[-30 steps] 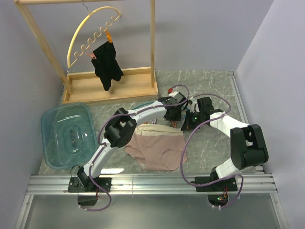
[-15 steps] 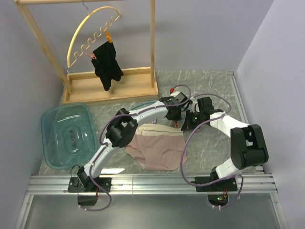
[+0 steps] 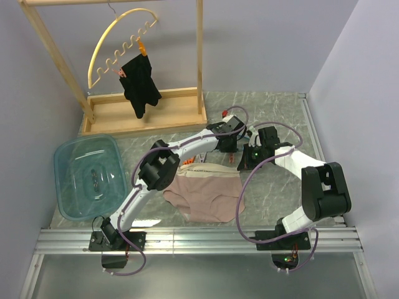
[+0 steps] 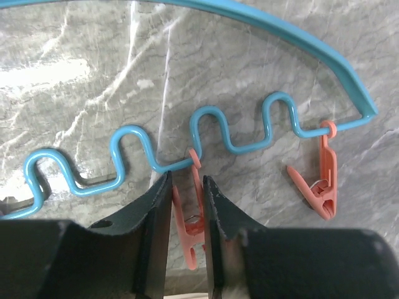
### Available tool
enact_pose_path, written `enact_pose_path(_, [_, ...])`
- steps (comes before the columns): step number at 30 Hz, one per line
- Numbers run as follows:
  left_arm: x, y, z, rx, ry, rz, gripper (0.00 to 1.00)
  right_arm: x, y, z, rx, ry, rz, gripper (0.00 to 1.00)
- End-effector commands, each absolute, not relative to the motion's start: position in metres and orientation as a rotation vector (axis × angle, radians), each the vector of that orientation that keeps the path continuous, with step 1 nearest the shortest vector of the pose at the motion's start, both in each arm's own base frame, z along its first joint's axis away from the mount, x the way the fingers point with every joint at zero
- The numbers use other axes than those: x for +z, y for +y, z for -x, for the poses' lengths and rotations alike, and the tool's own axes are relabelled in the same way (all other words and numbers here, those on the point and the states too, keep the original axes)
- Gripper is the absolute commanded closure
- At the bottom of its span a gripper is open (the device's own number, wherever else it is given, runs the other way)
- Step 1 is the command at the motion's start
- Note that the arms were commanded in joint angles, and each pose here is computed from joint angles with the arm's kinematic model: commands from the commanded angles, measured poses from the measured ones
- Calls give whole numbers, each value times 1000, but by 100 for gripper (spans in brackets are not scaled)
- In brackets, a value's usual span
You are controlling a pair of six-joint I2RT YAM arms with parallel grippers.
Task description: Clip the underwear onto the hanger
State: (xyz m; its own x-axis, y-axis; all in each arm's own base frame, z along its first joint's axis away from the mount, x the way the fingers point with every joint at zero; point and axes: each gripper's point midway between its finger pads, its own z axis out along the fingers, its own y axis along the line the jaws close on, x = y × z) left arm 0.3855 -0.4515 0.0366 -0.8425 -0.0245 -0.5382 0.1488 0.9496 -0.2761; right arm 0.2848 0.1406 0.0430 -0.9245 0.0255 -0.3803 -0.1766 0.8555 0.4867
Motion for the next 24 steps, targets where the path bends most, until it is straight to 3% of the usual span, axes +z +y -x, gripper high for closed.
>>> enact_pose_path(1, [59, -467, -396, -487, 2479, -110, 100, 52, 138, -301, 723, 2616, 118, 100])
enact_pose_path(4, [48, -461, -392, -436, 2509, -122, 90, 53, 139, -302, 720, 2612, 124, 100])
enact_pose_path(12, [20, -440, -362, -330, 2612, -205, 90, 56, 137, -308, 707, 2607, 127, 100])
enact_pose_path(14, [16, -437, -356, -314, 2631, -224, 79, 57, 137, -307, 706, 2608, 130, 100])
enact_pose_path(15, [15, -436, -355, -311, 2634, -224, 69, 56, 137, -306, 705, 2609, 132, 100])
enact_pose_path(19, [15, -437, -357, -302, 2627, -235, 52, 55, 137, -306, 706, 2614, 131, 100])
enact_pose_path(24, [14, -435, -353, -279, 2630, -247, 49, 56, 137, -306, 701, 2610, 134, 100])
